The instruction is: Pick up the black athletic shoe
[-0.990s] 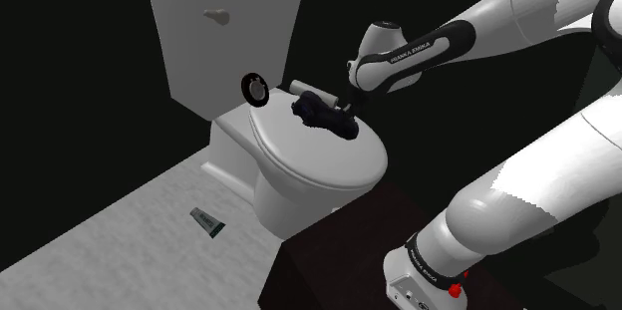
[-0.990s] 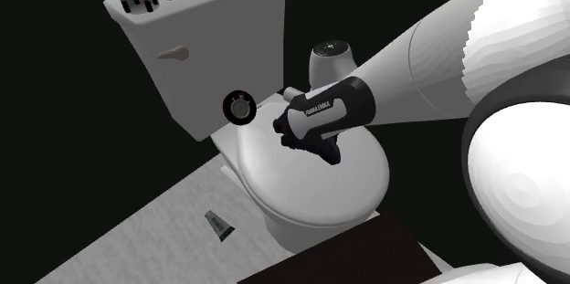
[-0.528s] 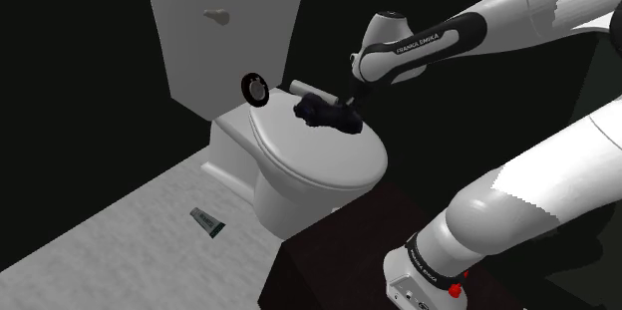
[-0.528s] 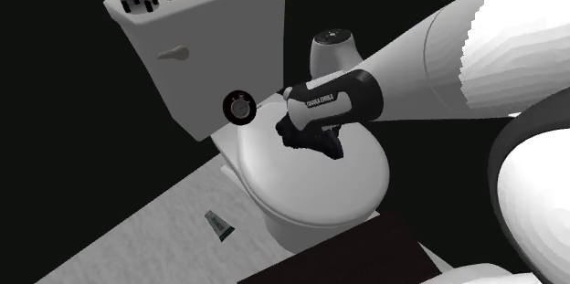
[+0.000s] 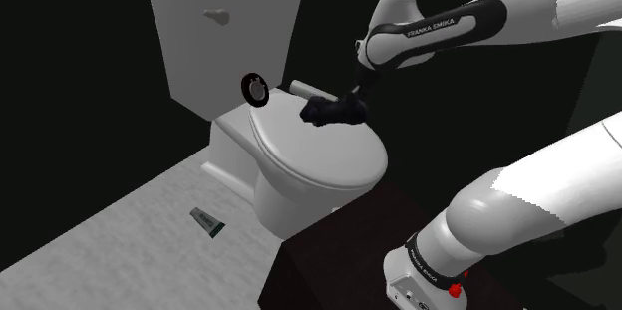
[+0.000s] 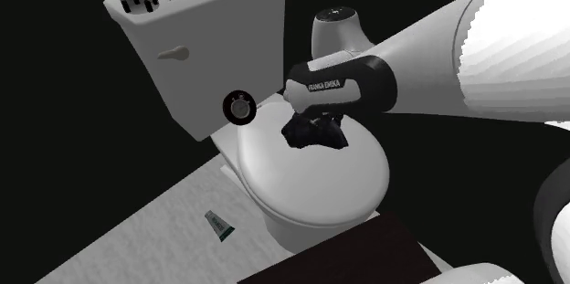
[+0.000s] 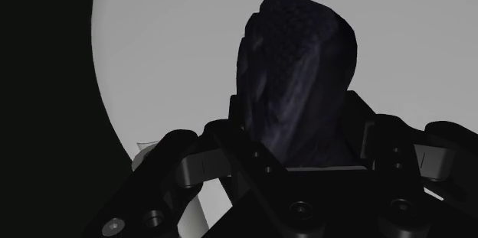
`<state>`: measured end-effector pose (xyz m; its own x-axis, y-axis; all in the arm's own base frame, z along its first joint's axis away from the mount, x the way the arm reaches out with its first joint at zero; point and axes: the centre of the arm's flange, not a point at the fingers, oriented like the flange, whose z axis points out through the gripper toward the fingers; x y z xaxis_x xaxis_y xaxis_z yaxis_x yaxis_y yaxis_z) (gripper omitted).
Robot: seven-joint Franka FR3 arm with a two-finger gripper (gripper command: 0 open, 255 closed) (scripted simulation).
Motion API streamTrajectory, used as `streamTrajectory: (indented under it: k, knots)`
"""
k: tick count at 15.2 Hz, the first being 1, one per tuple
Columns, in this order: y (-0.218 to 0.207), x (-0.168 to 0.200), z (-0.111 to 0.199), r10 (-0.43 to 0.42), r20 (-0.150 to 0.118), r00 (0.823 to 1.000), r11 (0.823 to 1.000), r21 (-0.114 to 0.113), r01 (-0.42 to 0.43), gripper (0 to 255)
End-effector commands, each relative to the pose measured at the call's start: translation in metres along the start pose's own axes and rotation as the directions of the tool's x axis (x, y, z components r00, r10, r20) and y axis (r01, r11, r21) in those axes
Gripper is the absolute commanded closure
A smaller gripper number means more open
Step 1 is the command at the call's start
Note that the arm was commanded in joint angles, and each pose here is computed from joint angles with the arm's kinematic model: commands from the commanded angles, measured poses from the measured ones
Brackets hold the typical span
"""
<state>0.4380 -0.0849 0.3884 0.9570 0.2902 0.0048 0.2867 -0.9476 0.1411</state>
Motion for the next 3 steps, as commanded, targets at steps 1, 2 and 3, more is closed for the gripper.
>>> streamTrajectory:
  k: [1,2,3]
  knots:
    - [0.0023,0.0008,-0.0111,0.000,-0.001,1.000,1.000,0.000,0.000,255]
    - [0.0025,0.0008,-0.0119,0.000,-0.001,1.000,1.000,0.000,0.000,255]
    - [0.0024,0.0008,-0.0119,0.000,-0.001,1.000,1.000,0.000,0.000,255]
